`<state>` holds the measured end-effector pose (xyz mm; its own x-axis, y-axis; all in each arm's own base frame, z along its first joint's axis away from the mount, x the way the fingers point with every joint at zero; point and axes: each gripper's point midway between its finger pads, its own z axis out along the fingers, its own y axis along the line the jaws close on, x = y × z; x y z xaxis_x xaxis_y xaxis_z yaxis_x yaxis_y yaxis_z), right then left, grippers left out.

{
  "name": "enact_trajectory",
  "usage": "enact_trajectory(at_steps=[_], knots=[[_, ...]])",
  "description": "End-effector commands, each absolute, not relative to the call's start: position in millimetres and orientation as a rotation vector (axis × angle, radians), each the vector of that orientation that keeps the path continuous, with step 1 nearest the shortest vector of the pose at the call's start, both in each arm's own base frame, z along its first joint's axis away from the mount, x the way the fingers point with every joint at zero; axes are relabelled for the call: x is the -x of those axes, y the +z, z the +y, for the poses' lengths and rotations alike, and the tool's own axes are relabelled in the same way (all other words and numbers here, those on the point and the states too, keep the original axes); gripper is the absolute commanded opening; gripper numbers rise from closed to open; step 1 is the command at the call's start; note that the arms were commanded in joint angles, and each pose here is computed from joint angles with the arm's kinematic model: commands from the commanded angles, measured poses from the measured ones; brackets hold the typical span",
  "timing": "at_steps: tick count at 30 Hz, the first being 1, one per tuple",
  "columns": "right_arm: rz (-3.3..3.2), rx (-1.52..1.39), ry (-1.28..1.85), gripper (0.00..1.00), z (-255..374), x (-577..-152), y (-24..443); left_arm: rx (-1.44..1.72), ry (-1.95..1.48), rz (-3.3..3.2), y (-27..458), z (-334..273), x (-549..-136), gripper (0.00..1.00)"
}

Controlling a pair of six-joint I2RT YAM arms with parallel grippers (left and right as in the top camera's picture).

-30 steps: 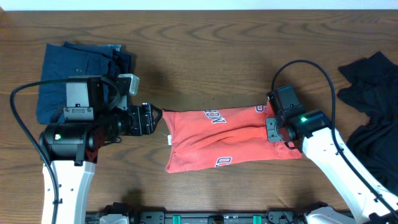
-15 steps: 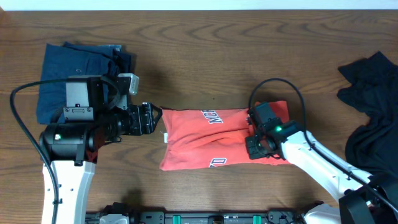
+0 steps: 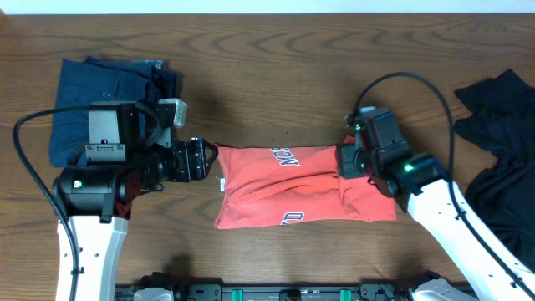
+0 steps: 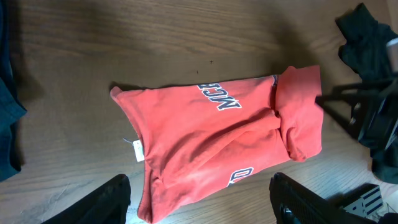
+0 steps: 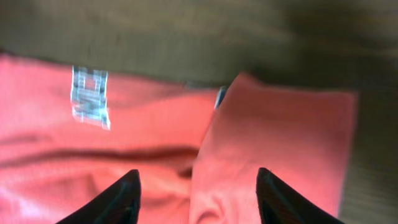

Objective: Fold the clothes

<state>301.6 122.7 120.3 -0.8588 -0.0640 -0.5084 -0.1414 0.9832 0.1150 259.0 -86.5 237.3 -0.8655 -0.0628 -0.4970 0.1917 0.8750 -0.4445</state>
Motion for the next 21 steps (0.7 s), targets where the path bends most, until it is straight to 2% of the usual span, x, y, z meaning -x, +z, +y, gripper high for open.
enact_trajectory(at_steps=[1, 5, 7, 9, 10, 14, 17, 19, 21], knots=[[2.647, 0.011, 0.15, 0.61, 107.7, -307.0, 104.2, -0.104, -0.673, 2.52, 241.9, -86.6, -260.7, 0.73], [2.72, -0.067, 0.107, 0.55, 104.7, -313.6, 72.0, -0.104, -0.673, 2.521, 241.8, -86.6, -260.6, 0.73], [2.754, -0.068, 0.148, 0.38, 114.5, -316.3, 55.8, -0.104, -0.674, 2.521, 241.9, -86.6, -260.6, 0.73], [2.786, -0.049, 0.213, 0.09, 127.9, -317.9, 40.4, -0.104, -0.673, 2.521, 241.8, -86.6, -260.6, 0.73], [2.807, -0.085, 0.223, 0.02, 131.0, -318.3, 29.8, -0.104, -0.673, 2.521, 241.8, -86.6, -260.6, 0.73], [2.89, -0.261, 0.185, 0.01, 128.7, -313.6, -9.0, -0.104, -0.674, 2.521, 241.8, -86.6, -260.6, 0.73], [2.914, -0.284, 0.176, 0.01, 129.4, -314.1, -27.0, -0.103, -0.674, 2.521, 241.8, -86.6, -260.6, 0.73], [2.901, -0.234, 0.226, 0.01, 135.8, -318.6, -23.9, -0.103, -0.674, 2.521, 241.8, -86.6, -260.6, 0.73], [2.86, -0.06, 0.335, 0.02, 150.6, -326.6, -8.1, -0.104, -0.674, 2.521, 241.8, -86.6, -260.6, 0.73]])
